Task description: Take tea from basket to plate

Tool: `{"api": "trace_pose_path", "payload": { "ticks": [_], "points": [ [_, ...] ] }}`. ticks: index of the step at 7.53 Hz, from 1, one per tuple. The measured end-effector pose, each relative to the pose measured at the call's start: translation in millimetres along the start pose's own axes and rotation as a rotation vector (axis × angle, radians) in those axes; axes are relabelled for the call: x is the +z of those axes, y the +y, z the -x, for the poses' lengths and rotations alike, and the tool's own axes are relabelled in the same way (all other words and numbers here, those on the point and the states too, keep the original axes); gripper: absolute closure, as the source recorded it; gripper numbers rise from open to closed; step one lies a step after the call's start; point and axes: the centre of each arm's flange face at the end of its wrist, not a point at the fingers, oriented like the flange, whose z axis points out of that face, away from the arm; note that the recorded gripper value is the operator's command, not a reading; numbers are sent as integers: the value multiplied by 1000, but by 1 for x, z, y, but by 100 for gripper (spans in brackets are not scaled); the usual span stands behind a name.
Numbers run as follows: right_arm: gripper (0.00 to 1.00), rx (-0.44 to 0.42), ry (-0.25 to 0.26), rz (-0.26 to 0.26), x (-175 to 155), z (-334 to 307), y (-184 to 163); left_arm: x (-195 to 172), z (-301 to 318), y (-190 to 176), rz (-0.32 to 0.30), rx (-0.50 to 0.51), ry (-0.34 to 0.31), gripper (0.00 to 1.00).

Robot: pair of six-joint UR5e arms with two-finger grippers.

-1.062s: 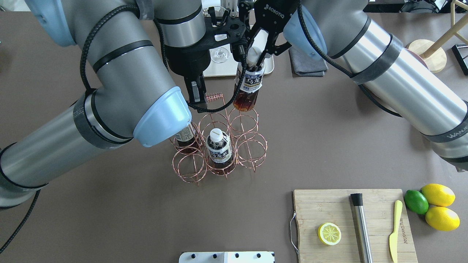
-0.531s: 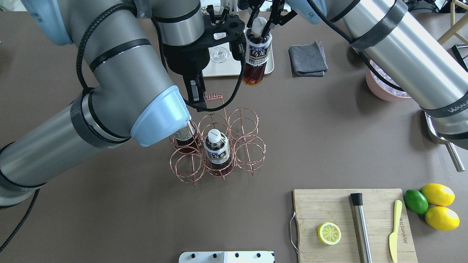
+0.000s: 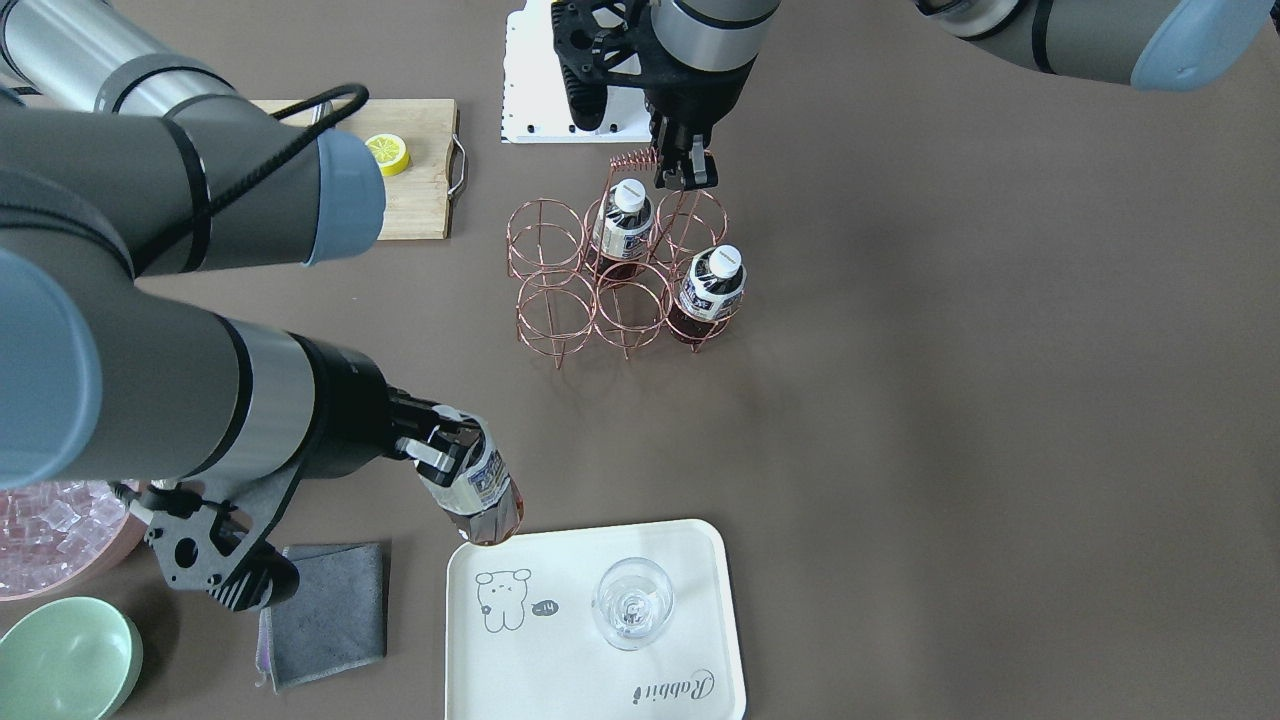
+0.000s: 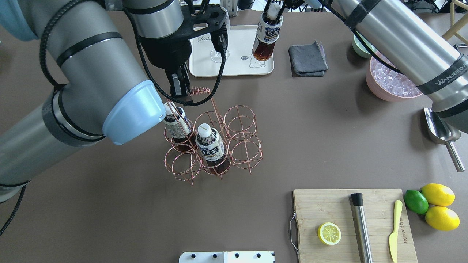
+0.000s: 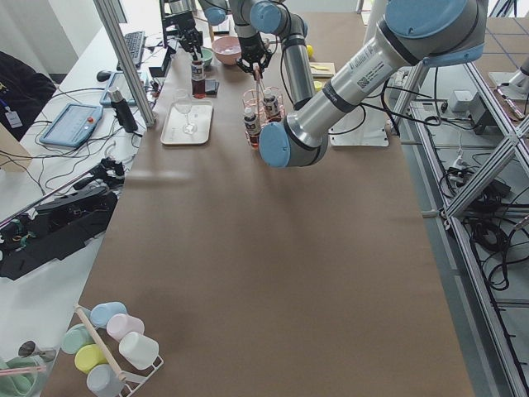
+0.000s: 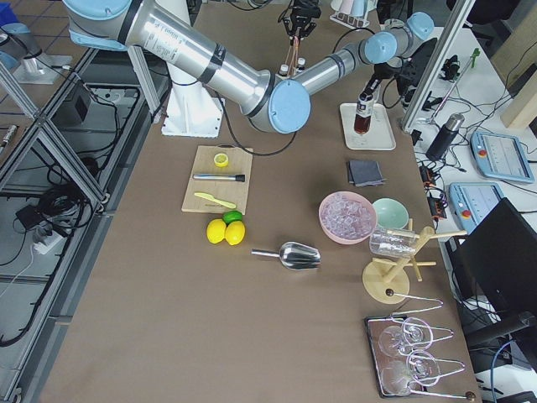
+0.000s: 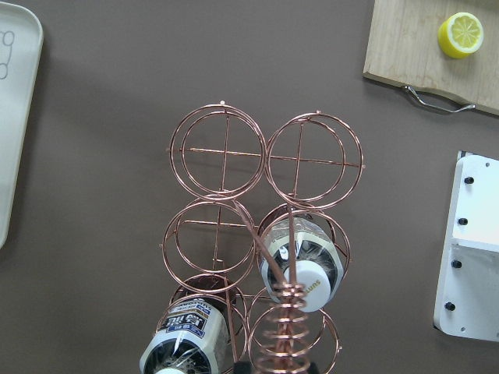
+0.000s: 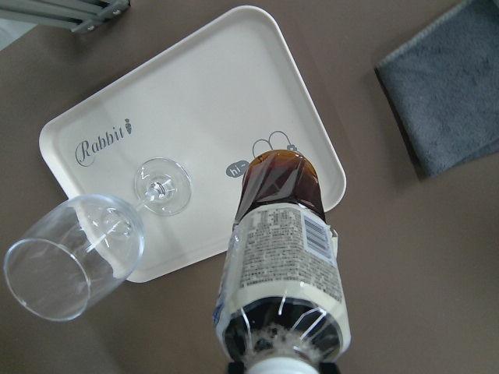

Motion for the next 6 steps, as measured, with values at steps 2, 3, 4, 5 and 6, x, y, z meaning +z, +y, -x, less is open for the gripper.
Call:
{"api": "trace_pose_path", "payload": {
  "ticks": [2,3,4,5,6],
  "points": [
    [100,-140,42,-56,25,22,-18,-21,7,31,-4,-30,-28,100],
    [100,-213,62,-87,36,30,-18,-34,11,48,3,-37,-34,100],
    [100,-276,83,-112,45,38,-13,-47,20,73,9,-50,-29,100],
    [100,-312,98,-128,50,45,-9,-62,33,103,14,-64,-31,100],
    [100,-328,105,-135,53,48,-6,-76,44,133,27,-75,-32,100]
  ]
}}
